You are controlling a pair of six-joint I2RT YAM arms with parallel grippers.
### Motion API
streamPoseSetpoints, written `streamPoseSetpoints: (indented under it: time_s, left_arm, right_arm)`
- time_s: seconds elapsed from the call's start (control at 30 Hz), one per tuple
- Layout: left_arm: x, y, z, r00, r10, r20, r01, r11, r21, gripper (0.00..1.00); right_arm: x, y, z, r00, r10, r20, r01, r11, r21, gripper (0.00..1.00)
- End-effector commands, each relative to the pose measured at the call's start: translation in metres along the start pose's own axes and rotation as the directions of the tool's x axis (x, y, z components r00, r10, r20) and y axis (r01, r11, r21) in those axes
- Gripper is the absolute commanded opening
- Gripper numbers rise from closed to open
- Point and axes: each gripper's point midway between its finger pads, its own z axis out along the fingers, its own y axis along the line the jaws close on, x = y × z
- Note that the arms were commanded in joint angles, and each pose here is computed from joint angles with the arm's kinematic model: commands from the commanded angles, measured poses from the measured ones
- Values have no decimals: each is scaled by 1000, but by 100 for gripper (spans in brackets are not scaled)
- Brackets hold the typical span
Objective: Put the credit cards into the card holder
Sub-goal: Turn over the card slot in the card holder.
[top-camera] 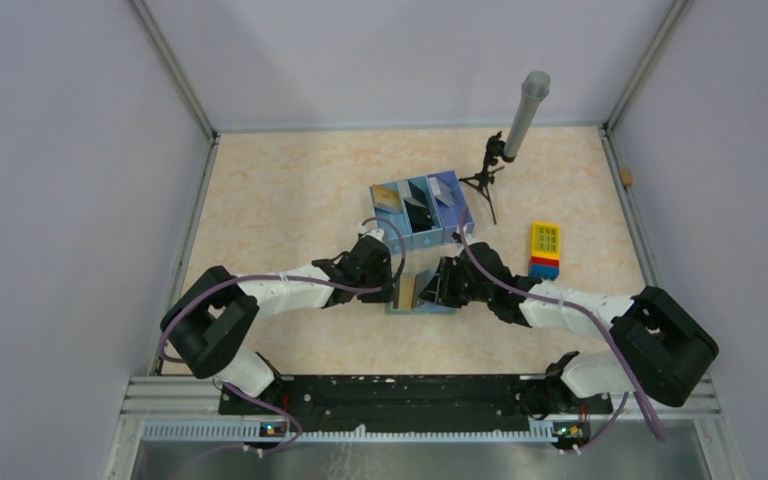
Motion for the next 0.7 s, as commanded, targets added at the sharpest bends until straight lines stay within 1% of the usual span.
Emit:
streamPoseSetpoints:
  time_s: [0.0, 0.5, 0.67]
  left_arm:
    - [-1, -4, 0, 1000, -1, 7, 1, 1000, 23, 30]
    - [0, -3, 1, 1000, 0, 4, 0, 1000, 21, 30]
    - [-1, -3, 0, 1000, 0, 7, -1, 1000, 21, 29]
  right_arm:
    - [-20, 29, -4, 997, -35, 64, 40, 996, -80, 26]
    - [-23, 34, -8, 996, -36, 79, 44, 995, -94, 25]
    - [-21, 30, -7, 997, -34, 76, 41, 996, -82, 18]
